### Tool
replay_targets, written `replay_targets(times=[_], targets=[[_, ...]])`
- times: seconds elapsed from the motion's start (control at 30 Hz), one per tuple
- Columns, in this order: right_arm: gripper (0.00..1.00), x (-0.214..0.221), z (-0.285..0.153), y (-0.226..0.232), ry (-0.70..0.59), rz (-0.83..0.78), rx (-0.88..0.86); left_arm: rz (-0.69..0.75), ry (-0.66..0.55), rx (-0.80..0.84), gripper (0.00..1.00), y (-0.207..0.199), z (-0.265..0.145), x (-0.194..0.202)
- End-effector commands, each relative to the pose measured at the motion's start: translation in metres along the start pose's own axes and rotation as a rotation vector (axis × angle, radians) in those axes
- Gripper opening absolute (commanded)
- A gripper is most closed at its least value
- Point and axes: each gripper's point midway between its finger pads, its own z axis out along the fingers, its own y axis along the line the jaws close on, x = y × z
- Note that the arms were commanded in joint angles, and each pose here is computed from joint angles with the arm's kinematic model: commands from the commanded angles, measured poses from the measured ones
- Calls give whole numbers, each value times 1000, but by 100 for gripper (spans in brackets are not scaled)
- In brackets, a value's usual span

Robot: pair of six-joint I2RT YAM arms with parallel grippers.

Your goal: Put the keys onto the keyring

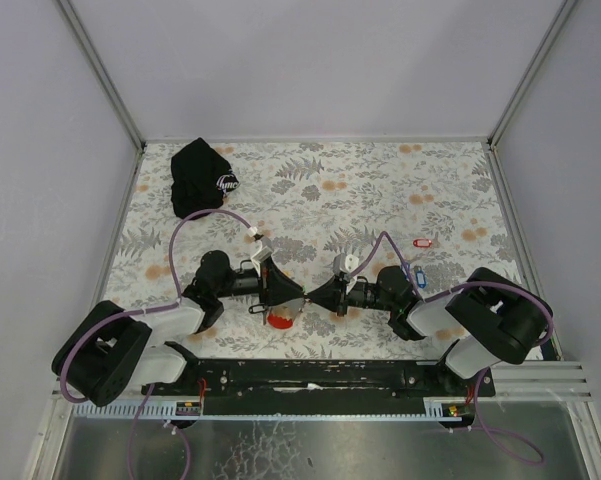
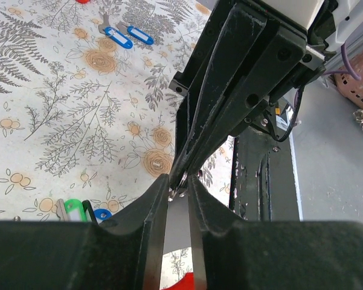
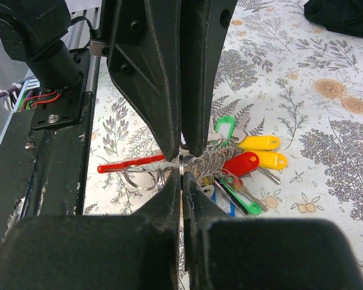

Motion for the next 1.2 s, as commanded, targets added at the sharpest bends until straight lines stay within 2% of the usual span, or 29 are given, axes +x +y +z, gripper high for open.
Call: replay_targets(times=[0.0, 0.3, 0.7, 0.87, 1.03, 1.17], targets=[[0, -29, 8, 1, -90, -64, -33, 35, -48, 8, 19, -2, -1, -12], [0, -31, 8, 1, -94, -66, -28, 19, -13, 30, 17, -3, 0, -4], [0, -32, 7, 0, -97, -65, -20, 30, 37, 36, 2, -4, 6, 5], [0, -31, 6, -1, -97, -68, -13, 35, 54, 16, 2, -1, 8, 7], [0, -33, 5, 0, -101, -73, -13, 29, 80, 9, 9, -1, 11, 12], [0, -34, 4, 0, -103, -75, -11, 31, 80, 2, 9, 1, 11, 12]])
